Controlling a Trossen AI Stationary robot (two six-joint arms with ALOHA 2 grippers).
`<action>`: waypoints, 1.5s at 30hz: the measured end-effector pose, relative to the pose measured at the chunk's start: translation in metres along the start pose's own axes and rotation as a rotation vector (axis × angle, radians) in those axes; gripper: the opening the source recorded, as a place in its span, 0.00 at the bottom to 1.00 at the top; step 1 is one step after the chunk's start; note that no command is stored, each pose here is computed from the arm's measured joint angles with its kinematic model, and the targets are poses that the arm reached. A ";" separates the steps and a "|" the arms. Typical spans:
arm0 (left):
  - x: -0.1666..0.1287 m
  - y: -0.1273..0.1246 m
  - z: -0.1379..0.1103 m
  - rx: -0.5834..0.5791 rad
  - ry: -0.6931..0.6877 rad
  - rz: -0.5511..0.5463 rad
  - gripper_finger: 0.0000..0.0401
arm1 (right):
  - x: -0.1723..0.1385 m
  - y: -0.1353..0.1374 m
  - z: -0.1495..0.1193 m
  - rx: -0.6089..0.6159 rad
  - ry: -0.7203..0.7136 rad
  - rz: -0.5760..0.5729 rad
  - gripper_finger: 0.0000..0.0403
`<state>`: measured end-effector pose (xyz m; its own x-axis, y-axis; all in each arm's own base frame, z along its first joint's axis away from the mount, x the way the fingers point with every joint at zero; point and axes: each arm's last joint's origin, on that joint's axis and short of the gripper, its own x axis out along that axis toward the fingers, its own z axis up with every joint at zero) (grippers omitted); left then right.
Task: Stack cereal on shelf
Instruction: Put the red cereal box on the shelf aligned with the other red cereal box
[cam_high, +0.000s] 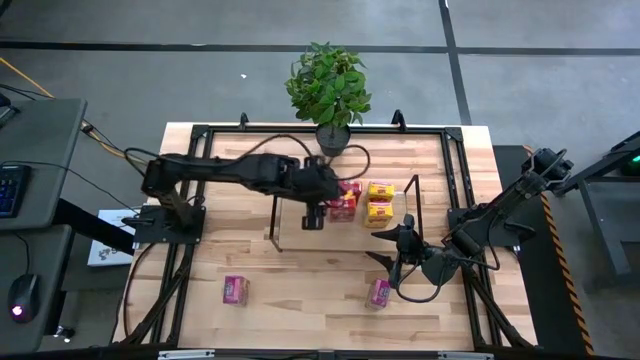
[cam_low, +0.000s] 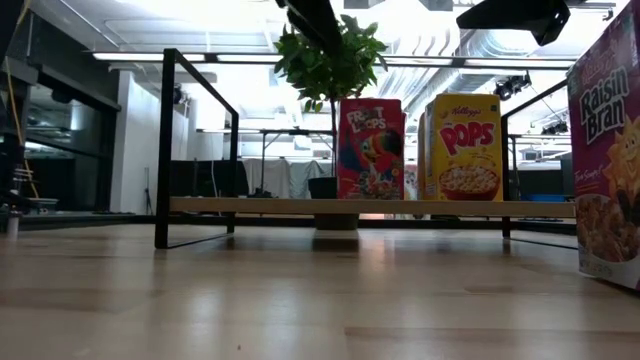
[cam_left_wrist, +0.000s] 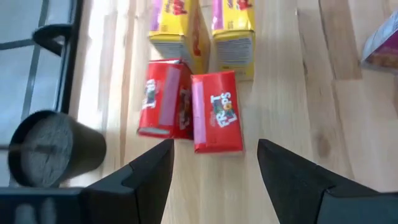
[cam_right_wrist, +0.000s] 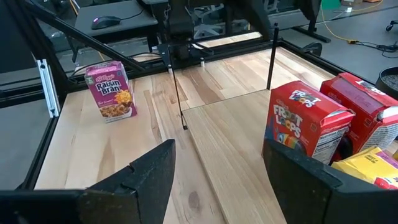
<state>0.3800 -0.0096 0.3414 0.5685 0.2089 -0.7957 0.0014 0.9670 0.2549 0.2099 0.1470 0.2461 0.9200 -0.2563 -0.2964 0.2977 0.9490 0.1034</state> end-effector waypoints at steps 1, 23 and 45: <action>-0.006 0.001 -0.001 -0.011 -0.001 0.002 0.55 | 0.000 0.000 0.000 0.001 -0.001 0.000 0.59; 0.046 -0.013 -0.087 -0.069 -0.049 -0.047 0.00 | 0.000 0.000 0.000 0.002 -0.002 -0.005 0.59; 0.085 -0.020 -0.084 -0.027 -0.072 -0.045 0.00 | 0.000 0.000 0.000 -0.003 0.004 0.001 0.59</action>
<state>0.3594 0.0013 0.2225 0.6261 0.1553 -0.7641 0.0062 0.9790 0.2040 0.2097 0.1469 0.2457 0.9195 -0.2543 -0.2999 0.2955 0.9500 0.1005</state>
